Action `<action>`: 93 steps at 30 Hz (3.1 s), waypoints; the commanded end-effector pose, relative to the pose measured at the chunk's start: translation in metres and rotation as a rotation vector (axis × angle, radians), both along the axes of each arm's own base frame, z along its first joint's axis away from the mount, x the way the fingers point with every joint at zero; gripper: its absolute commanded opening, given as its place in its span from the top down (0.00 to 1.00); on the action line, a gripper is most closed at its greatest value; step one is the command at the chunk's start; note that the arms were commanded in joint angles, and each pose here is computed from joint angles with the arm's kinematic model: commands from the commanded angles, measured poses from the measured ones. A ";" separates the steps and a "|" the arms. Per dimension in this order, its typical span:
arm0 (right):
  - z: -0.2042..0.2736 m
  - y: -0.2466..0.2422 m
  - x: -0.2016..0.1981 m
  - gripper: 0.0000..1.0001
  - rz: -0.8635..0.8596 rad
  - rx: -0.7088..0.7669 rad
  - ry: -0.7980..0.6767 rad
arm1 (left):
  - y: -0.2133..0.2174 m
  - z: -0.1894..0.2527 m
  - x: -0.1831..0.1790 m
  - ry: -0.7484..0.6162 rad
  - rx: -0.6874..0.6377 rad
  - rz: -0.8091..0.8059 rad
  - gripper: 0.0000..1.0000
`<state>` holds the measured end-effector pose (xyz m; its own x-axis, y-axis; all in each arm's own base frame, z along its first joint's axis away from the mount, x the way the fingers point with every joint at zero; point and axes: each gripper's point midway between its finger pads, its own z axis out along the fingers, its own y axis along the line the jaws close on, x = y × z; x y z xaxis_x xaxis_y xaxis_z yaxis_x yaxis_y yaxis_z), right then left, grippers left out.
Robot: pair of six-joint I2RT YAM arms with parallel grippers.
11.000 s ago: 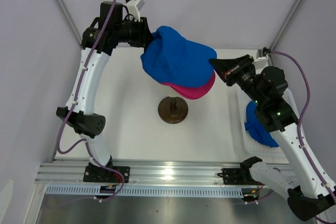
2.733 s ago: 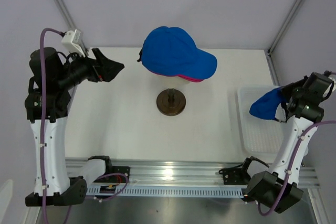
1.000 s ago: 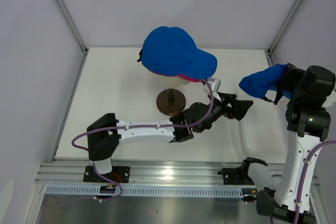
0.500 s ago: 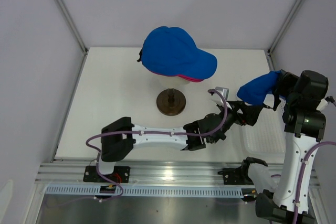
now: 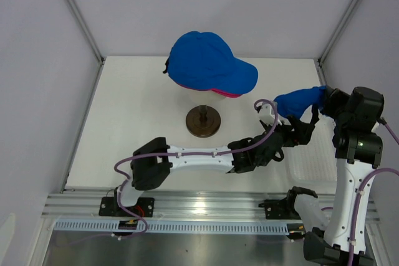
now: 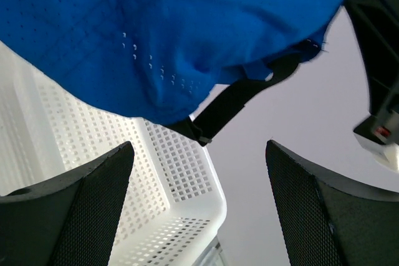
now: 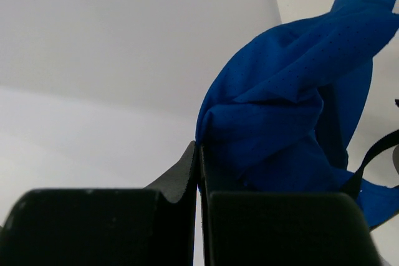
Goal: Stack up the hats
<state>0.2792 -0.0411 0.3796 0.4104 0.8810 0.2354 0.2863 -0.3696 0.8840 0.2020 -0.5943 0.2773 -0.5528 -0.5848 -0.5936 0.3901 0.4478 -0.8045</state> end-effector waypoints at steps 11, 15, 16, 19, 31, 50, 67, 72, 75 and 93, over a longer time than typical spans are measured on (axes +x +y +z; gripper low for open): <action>0.021 0.000 -0.027 1.00 -0.061 0.002 -0.088 | 0.007 -0.005 0.067 0.128 -0.107 0.175 0.14; 0.019 0.010 -0.028 1.00 -0.017 0.040 -0.095 | -0.004 0.009 0.076 0.118 -0.150 0.162 0.17; 0.017 0.012 -0.027 1.00 -0.007 0.044 -0.093 | -0.007 0.008 0.076 0.116 -0.148 0.156 0.17; 0.017 0.016 -0.023 1.00 0.015 0.042 -0.097 | -0.019 0.010 0.074 0.111 -0.145 0.122 0.38; 0.029 -0.022 -0.043 0.96 -0.115 -0.389 -0.057 | 0.025 0.043 0.062 -0.038 0.108 -0.090 0.99; -0.014 0.010 -0.067 0.00 0.529 -1.315 0.288 | 0.105 0.141 -0.004 -0.255 0.394 -0.776 0.97; -0.049 0.139 -0.047 0.00 1.012 -1.251 -0.586 | 0.160 0.213 -0.031 -0.234 0.119 -1.073 0.97; -0.064 0.142 -0.034 0.00 0.929 -0.963 -0.742 | 0.171 0.226 -0.034 -0.251 0.093 -1.083 0.96; -0.063 0.143 -0.040 0.00 0.873 -0.829 -0.840 | 0.178 0.233 -0.029 -0.255 0.082 -1.066 0.96; -0.069 0.174 -0.032 0.00 0.923 -0.878 -1.013 | 0.190 0.265 -0.015 -0.271 -0.025 -1.062 0.96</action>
<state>0.2514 0.1305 0.2865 -0.3924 0.7378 -0.5492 -0.5841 0.2614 0.7685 0.2068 -0.4238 0.5009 -0.6878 0.1526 -0.7097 0.6919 -0.1579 -0.7045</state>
